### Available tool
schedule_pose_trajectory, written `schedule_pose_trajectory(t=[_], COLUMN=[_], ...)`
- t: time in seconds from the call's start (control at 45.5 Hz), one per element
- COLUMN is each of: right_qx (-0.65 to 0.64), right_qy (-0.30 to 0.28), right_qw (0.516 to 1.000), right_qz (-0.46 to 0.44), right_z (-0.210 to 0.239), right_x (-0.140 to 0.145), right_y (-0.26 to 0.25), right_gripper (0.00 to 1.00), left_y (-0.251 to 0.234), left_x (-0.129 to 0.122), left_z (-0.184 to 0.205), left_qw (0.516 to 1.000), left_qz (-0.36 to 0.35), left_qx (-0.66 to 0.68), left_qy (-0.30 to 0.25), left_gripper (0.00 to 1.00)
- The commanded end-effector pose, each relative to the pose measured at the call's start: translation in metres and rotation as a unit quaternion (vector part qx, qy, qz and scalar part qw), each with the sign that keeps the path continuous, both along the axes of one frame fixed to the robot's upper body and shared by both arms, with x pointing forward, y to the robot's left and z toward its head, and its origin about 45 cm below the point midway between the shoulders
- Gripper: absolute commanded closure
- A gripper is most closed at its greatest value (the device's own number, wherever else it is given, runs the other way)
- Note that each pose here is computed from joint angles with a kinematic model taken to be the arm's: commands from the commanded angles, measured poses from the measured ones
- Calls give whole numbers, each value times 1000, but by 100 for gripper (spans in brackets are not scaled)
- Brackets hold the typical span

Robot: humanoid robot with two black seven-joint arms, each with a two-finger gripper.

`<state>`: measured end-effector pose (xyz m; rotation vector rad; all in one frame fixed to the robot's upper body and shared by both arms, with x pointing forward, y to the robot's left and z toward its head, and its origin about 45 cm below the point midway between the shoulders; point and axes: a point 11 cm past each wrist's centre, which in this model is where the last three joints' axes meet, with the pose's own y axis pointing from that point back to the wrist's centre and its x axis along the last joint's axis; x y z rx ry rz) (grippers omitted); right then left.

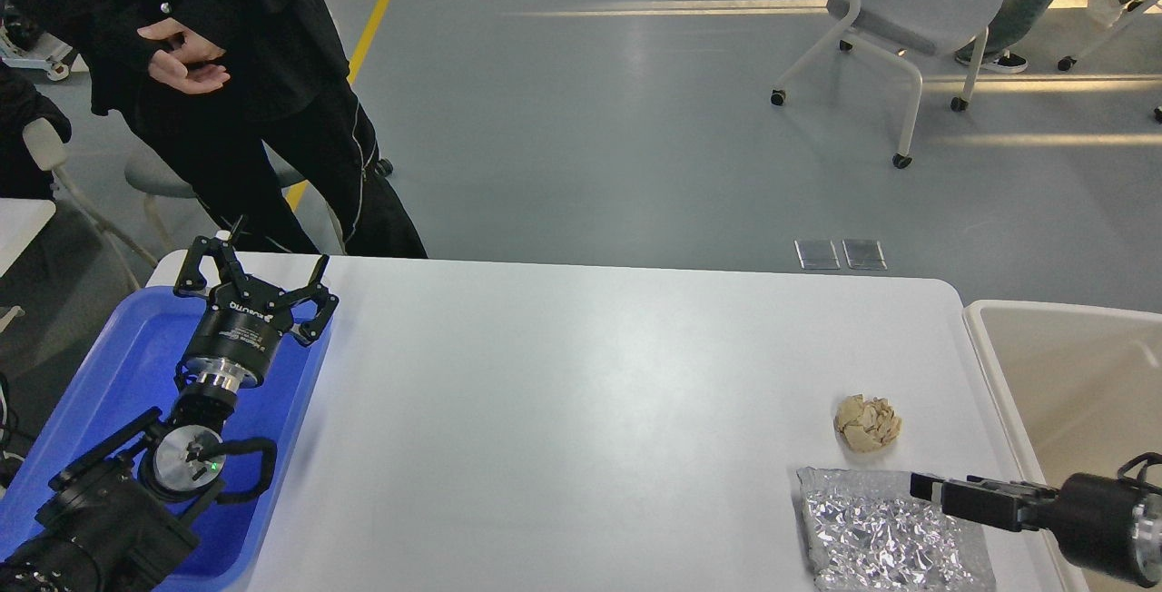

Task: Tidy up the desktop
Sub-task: 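Lower the right gripper onto the foil wrapper and close on it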

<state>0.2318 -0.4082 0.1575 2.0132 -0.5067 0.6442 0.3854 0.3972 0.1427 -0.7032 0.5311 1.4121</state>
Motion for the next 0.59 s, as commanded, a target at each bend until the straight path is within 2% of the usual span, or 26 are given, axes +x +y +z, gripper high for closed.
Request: schedule_pose_trajectory(t=[0.0,0.22,0.571], right_qx=[-79,-103,-99], right_qy=[14,24,5], right_qw=[996,994,994], right_qz=[24,-14,-51], right_z=[-25,-51,-81], right_x=[-22,-17,-8], right_y=[-31,-53,-52], right_gripper=[0,2,2], left_y=[0,0,0], left_x=[0,0,0], left_z=[0,0,0], left_qw=[1000,1000,1000], left_qz=[0,0,0], left_qx=[0,0,0], left_qy=[0,0,0], left_gripper=[0,0,0])
